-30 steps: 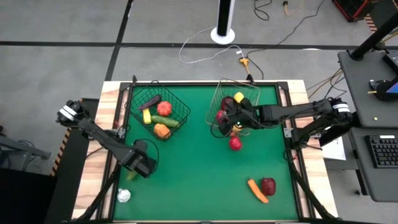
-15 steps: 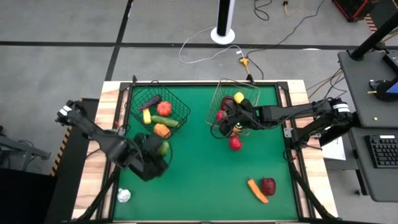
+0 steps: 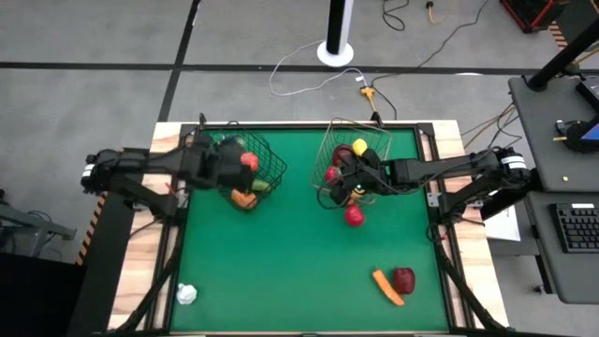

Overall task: Sort produce into baskets
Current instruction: Put the green cucumber into the black wire basket

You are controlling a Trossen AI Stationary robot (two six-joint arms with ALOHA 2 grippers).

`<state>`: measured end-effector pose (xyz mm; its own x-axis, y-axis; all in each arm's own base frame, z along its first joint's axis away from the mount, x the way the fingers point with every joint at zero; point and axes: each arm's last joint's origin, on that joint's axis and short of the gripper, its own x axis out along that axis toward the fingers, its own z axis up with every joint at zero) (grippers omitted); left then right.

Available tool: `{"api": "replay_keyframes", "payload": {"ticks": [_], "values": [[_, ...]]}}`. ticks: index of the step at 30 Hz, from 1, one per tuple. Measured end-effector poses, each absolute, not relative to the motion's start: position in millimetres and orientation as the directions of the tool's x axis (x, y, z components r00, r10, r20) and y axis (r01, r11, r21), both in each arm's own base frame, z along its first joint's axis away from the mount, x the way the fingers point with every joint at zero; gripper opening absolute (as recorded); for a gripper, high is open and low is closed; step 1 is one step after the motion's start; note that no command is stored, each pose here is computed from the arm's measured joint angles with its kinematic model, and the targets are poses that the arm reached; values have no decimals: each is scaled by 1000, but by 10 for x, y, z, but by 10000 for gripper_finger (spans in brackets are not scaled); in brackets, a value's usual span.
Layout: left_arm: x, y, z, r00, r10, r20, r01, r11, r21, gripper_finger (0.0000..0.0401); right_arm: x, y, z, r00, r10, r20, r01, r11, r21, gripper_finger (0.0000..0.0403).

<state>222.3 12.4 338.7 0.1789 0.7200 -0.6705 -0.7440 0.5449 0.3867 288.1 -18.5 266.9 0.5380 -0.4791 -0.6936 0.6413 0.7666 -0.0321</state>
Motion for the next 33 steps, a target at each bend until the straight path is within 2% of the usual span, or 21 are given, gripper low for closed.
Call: {"api": "replay_keyframes", "payload": {"ticks": [4, 11, 19, 33], "values": [[2200, 521, 3106, 103, 655, -749, -751, 545, 373, 149, 2881, -157, 2665, 543, -466, -699, 630, 776, -29, 250], [2135, 998, 2635, 155, 443, -883, -744, 640, 190, 149, 2884, -115, 2664, 551, -450, -703, 611, 791, -27, 259], [2084, 1074, 2437, 85, 416, -905, -730, 645, 228, 171, 2884, -105, 2666, 553, -448, -702, 608, 794, -28, 267], [2148, 1103, 2539, 136, 446, -884, -743, 637, 207, 201, 2884, -105, 2666, 554, -448, -702, 608, 793, -27, 272]]}}
